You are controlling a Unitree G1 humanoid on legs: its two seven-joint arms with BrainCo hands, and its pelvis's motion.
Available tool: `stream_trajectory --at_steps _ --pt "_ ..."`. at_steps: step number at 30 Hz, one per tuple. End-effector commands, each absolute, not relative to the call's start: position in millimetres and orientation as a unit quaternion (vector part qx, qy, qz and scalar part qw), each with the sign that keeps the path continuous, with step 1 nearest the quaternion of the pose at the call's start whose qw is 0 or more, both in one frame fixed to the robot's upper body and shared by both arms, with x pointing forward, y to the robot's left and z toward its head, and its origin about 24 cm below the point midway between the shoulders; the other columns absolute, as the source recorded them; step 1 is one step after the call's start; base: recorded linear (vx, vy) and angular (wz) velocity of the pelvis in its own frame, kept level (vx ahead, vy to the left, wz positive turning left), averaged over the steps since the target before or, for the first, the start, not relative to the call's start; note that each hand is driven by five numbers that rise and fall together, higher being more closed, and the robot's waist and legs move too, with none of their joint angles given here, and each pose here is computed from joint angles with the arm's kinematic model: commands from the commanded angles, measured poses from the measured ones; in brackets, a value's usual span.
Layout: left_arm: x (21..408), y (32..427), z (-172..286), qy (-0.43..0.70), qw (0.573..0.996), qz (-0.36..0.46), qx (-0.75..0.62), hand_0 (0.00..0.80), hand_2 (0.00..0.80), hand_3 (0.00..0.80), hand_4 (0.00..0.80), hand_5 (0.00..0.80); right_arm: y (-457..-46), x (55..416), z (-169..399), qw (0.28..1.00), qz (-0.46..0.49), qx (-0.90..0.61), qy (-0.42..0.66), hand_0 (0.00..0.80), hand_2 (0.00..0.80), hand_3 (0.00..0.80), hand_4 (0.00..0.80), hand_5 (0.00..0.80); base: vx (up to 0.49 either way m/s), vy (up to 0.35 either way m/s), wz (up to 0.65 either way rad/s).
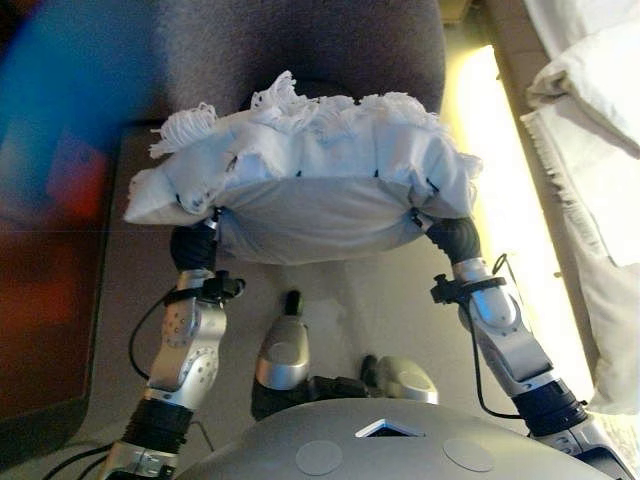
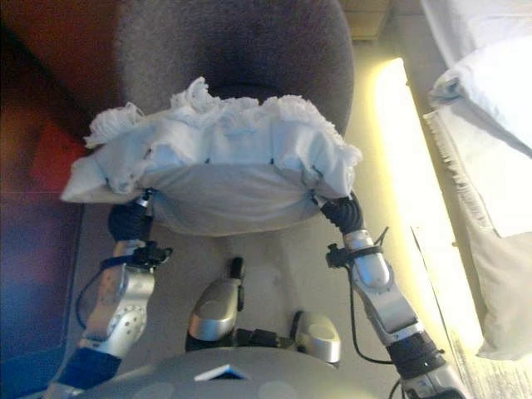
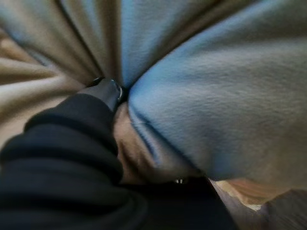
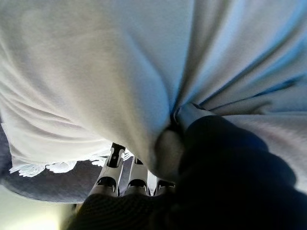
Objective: Pick up the cushion and take it to the sofa
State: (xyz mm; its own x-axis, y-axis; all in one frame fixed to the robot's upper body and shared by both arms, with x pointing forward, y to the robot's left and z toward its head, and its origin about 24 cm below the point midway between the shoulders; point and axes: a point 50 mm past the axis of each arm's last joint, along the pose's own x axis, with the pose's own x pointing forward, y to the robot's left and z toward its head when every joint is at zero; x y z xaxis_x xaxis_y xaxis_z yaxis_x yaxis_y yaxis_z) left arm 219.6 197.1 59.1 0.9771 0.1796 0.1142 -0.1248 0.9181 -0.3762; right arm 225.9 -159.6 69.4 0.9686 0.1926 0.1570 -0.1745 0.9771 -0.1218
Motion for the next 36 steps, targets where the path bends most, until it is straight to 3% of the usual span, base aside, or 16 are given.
stream_trajectory --at_steps 1,13,26,36 --pt "219 181 97 -0.179 0.962 0.004 -0.205 0.800 0.800 0.800 0.800 0.800 -149 222 110 0.973 0.124 -0.017 -0.194 0.800 0.800 0.800 0.800 0.800 0.408 0.174 0.13" --pt "232 184 104 -0.195 0.963 -0.004 -0.185 0.800 0.800 0.800 0.800 0.800 -142 225 107 0.972 0.107 -0.010 -0.208 0.800 0.800 0.800 0.800 0.800 0.365 0.073 0.14" --pt "221 171 98 -0.180 0.960 -0.029 -0.211 0.800 0.800 0.800 0.800 0.800 -156 227 114 0.974 0.095 -0.033 -0.202 0.800 0.800 0.800 0.800 0.800 0.496 -0.149 0.74" --pt "217 178 89 -0.168 0.959 -0.013 -0.229 0.800 0.800 0.800 0.800 0.800 -165 225 103 0.979 0.101 -0.046 -0.171 0.800 0.800 0.800 0.800 0.800 0.302 -0.133 0.08"
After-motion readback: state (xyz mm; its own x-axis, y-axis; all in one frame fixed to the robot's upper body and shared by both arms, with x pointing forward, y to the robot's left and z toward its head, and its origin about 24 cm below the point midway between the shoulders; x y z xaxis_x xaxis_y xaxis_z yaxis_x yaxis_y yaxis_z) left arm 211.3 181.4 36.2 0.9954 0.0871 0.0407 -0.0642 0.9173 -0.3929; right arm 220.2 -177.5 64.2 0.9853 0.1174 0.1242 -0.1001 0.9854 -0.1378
